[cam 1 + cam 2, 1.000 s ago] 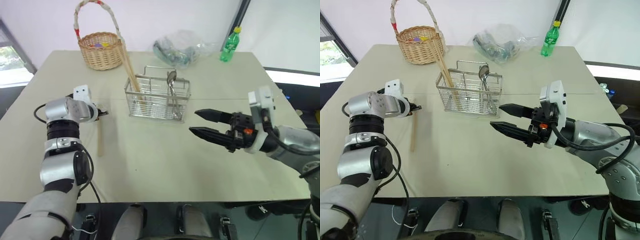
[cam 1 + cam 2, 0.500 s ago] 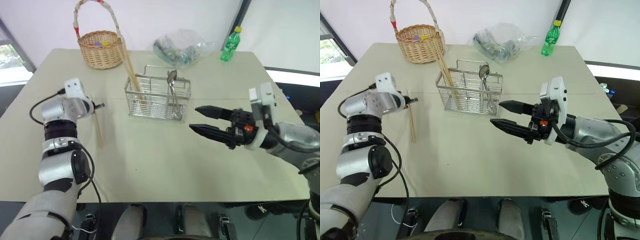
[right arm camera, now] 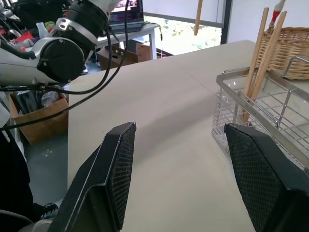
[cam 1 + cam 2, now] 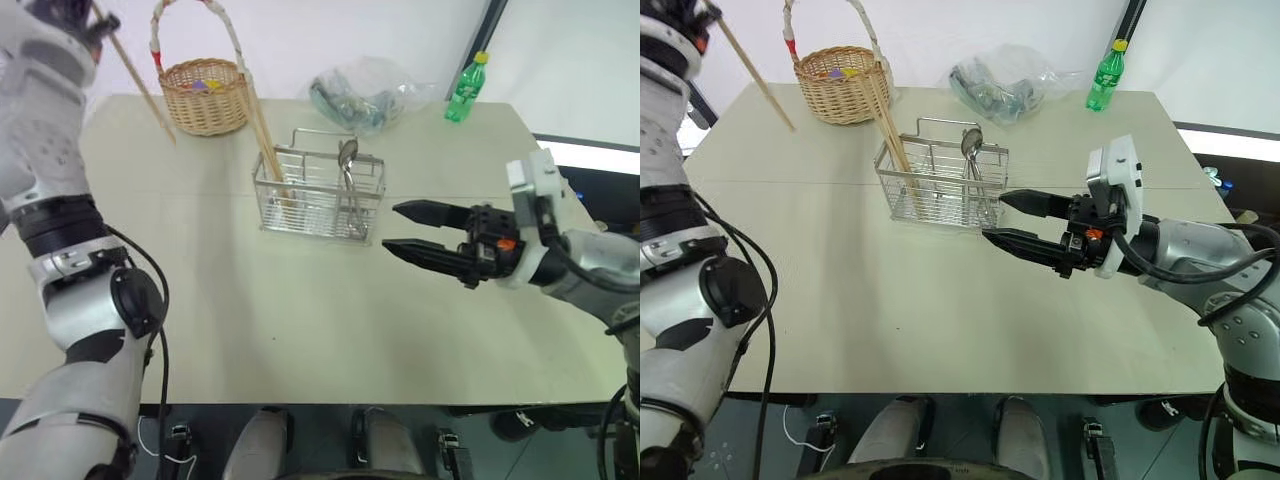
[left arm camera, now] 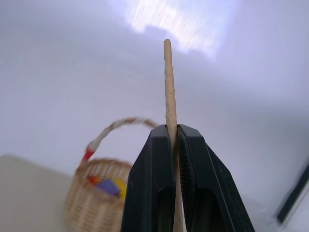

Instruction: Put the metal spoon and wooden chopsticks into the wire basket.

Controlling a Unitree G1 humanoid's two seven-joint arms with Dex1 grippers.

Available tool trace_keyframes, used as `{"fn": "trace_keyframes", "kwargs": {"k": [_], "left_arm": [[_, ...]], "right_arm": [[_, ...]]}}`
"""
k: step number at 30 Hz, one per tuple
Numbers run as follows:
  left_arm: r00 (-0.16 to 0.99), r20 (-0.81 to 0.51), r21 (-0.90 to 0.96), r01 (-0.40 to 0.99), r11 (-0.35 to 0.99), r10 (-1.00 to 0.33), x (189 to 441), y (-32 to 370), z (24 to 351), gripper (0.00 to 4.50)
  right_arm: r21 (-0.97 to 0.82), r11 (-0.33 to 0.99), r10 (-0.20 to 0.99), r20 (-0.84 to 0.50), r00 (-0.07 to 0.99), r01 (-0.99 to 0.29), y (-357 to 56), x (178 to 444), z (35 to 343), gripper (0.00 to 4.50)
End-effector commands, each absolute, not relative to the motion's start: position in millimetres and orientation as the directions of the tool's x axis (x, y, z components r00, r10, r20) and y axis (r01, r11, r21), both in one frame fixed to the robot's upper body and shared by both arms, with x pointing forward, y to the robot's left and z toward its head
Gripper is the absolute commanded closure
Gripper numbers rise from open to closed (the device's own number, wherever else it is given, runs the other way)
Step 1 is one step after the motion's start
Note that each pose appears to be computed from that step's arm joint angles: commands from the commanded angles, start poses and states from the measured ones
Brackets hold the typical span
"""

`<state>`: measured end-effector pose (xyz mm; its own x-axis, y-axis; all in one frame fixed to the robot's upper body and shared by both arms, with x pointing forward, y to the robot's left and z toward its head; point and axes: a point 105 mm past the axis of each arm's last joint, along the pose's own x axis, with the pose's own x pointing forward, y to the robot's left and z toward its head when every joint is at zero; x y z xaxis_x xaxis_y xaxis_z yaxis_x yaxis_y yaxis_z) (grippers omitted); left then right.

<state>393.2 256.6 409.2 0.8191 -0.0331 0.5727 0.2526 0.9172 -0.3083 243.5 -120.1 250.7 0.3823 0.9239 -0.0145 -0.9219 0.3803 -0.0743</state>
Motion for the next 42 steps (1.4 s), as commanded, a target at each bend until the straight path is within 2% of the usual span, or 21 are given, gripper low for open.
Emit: {"fn": "trace_keyframes", "kwargs": {"k": [1, 4, 8, 14, 18, 22, 25, 28, 31, 32, 42], "left_arm": [[0.747, 0.645, -0.236, 0.397, 0.887, -0.162, 382.4, 218.3, 434.5, 4.47], [0.74, 0.61, -0.171, 0.471, 0.865, -0.283, 389.9, 176.8, 420.8, 4.47], [0.756, 0.523, -0.088, 0.509, 0.856, -0.395, 401.8, 140.9, 382.4, 4.47], [0.773, 0.478, -0.106, 0.522, 0.847, -0.417, 409.0, 131.0, 352.9, 4.47], [0.779, 0.438, -0.045, 0.518, 0.854, -0.449, 413.0, 122.6, 325.1, 4.47], [0.793, 0.422, -0.065, 0.509, 0.858, -0.439, 414.4, 122.4, 303.5, 4.47], [0.795, 0.42, -0.065, 0.508, 0.859, -0.438, 412.3, 121.2, 297.9, 3.49], [0.795, 0.427, -0.082, 0.508, 0.858, -0.43, 410.7, 121.4, 299.5, 2.03], [0.791, 0.433, -0.081, 0.511, 0.856, -0.431, 409.3, 120.8, 301.5, 0.34], [0.79, 0.435, -0.081, 0.512, 0.855, -0.432, 409.1, 120.7, 302.3, 0.06], [0.78, 0.484, -0.06, 0.482, 0.874, -0.397, 403.6, 137.7, 330.3, 0.06]], "right_arm": [[-0.113, 0.389, 0.921, 0.006, 0.391, -0.914, -122.0, 241.0, 259.8, 1.5], [-0.11, 0.399, 0.916, 0.011, 0.4, -0.91, -122.1, 240.9, 260.0, 1.5], [-0.114, 0.407, 0.913, 0.02, 0.407, -0.906, -121.3, 239.9, 262.2, 1.5], [-0.097, 0.438, 0.899, 0.07, 0.433, -0.894, -119.2, 248.8, 268.3, 1.5], [-0.106, 0.423, 0.906, 0.072, 0.418, -0.9, -114.2, 247.1, 267.5, 1.5], [-0.109, 0.422, 0.906, 0.079, 0.416, -0.9, -115.0, 246.3, 267.7, 1.5], [-0.113, 0.42, 0.907, 0.085, 0.412, -0.901, -114.3, 246.3, 268.3, 1.5], [-0.116, 0.413, 0.91, 0.088, 0.405, -0.903, -112.8, 246.1, 268.6, 1.5], [-0.119, 0.409, 0.912, 0.089, 0.401, -0.905, -112.3, 246.7, 268.3, 1.5], [-0.119, 0.409, 0.912, 0.089, 0.401, -0.905, -112.4, 247.3, 268.3, 1.5], [-0.125, 0.397, 0.917, 0.087, 0.389, -0.909, -112.7, 251.1, 267.2, 1.5]]}}
